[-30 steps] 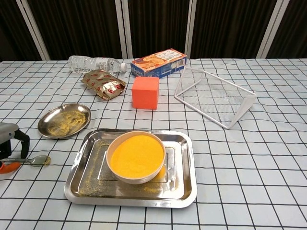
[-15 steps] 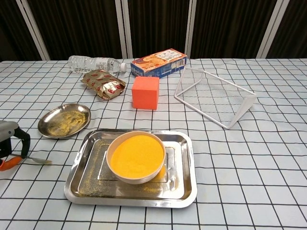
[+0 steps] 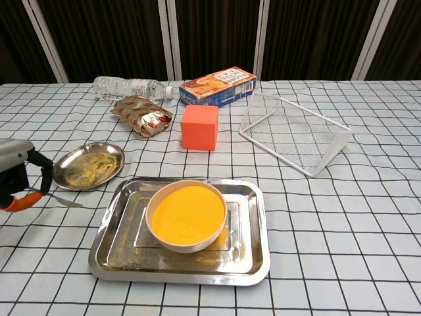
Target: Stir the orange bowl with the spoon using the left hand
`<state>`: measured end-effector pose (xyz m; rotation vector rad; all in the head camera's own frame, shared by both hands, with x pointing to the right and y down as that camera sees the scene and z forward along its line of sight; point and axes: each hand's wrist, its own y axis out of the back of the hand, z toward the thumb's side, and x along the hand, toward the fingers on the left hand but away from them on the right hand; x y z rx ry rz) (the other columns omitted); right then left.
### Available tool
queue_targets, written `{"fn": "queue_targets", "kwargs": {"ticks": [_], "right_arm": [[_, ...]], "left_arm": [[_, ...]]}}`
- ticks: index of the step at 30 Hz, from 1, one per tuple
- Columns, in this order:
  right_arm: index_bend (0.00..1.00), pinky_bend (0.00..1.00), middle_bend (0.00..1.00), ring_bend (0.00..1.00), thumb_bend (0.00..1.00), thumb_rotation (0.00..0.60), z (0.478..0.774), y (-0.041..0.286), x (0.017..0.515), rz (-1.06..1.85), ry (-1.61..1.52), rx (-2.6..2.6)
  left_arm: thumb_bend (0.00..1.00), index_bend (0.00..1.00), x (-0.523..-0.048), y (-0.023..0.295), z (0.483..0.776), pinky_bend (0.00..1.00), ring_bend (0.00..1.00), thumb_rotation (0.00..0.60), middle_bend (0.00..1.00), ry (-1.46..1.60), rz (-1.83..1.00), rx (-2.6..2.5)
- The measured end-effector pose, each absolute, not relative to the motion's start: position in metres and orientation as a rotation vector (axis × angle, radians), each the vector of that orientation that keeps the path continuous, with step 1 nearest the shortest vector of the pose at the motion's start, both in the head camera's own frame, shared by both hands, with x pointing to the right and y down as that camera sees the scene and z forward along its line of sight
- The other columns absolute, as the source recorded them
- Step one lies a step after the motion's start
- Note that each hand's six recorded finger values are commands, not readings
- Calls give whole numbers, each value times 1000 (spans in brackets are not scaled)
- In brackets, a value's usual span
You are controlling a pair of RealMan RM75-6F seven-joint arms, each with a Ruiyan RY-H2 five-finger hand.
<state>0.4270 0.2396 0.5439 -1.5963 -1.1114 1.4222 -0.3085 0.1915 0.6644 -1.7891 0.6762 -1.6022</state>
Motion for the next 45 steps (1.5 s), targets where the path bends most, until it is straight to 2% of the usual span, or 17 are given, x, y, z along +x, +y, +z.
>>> {"fn": "queue_targets", "kwargs": {"ticks": [9, 15, 27, 35, 38, 40, 45], "right_arm": [[0, 0, 0, 0, 359, 600, 544, 239, 427, 1421, -1115, -1597], [0, 0, 0, 0, 360, 600, 544, 239, 428, 1429, -1123, -1601], [0, 0, 0, 0, 360, 600, 544, 238, 430, 1431, -1144, -1616], [0, 0, 0, 0, 360, 600, 544, 237, 432, 1430, -1151, -1620], [0, 0, 0, 0, 360, 600, 544, 237, 431, 1429, -1148, -1620], [0, 0, 0, 0, 360, 600, 544, 237, 431, 1430, -1147, -1619], [0, 0, 0, 0, 360, 600, 543, 237, 432, 1432, -1150, -1615]], "left_arm": [[653, 592, -265, 169, 625, 958, 957, 600, 1000, 691, -1432, -1790], [653, 588, -227, 160, 614, 958, 957, 600, 1000, 646, -1351, -1785], [653, 569, -155, 174, 634, 958, 953, 600, 1000, 516, -1329, -1798], [637, 527, -140, 183, 653, 958, 945, 600, 1000, 461, -1384, -1750], [521, 402, -140, 186, 655, 958, 945, 600, 1000, 452, -1391, -1741], [437, 356, -141, 187, 655, 958, 945, 600, 1000, 450, -1393, -1738], [305, 329, -145, 188, 655, 958, 941, 600, 999, 458, -1401, -1744]]}}
